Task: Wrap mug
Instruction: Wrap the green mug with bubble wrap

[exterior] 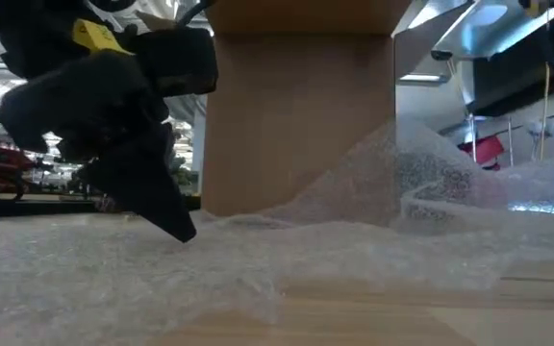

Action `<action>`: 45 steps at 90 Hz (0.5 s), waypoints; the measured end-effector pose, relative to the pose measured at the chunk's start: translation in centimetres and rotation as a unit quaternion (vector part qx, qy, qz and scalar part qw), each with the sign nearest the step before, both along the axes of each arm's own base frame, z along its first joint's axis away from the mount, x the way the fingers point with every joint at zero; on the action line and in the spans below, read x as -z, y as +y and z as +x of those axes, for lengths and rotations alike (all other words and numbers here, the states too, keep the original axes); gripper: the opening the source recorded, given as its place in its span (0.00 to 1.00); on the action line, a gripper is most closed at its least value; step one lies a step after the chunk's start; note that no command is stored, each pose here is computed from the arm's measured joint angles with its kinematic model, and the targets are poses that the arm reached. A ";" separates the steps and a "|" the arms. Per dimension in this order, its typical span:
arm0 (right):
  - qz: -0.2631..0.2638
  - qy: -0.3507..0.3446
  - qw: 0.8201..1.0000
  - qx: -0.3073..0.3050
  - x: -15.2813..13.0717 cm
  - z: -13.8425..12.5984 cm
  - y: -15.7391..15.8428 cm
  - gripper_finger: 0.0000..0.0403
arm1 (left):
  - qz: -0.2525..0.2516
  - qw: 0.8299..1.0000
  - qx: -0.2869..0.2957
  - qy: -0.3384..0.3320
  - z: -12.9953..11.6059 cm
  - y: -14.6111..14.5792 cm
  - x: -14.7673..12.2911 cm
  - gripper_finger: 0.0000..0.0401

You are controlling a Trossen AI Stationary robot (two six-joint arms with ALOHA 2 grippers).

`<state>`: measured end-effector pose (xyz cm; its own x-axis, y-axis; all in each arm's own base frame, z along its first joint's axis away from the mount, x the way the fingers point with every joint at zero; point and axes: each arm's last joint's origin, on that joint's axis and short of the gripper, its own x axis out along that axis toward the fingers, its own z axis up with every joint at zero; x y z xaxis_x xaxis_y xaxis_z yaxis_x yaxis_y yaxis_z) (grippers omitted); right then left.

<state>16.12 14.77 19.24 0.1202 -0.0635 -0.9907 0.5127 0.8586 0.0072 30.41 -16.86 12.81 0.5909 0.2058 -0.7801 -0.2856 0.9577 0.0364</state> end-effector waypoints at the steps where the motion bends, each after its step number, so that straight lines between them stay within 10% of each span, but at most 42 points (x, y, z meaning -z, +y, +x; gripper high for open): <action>1: 0.000 0.001 1.000 0.000 0.0 0.0 0.0 0.41 | 0.000 1.000 0.000 0.000 0.0 0.0 0.0 0.00; 19: 0.000 0.011 0.999 -0.036 -0.2 -0.1 0.0 0.05 | -0.015 1.000 0.006 0.006 0.1 0.0 0.0 0.00; 45: 0.029 -0.096 0.989 -0.109 -4.6 2.2 1.9 0.02 | -0.014 1.000 0.017 0.011 0.1 0.0 0.0 0.00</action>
<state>18.32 16.65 23.81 0.3112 0.0417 -0.9494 0.3005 0.9435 0.1400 30.50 -16.83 12.78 0.5796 0.1630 -0.7985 -0.2517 0.9677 0.0148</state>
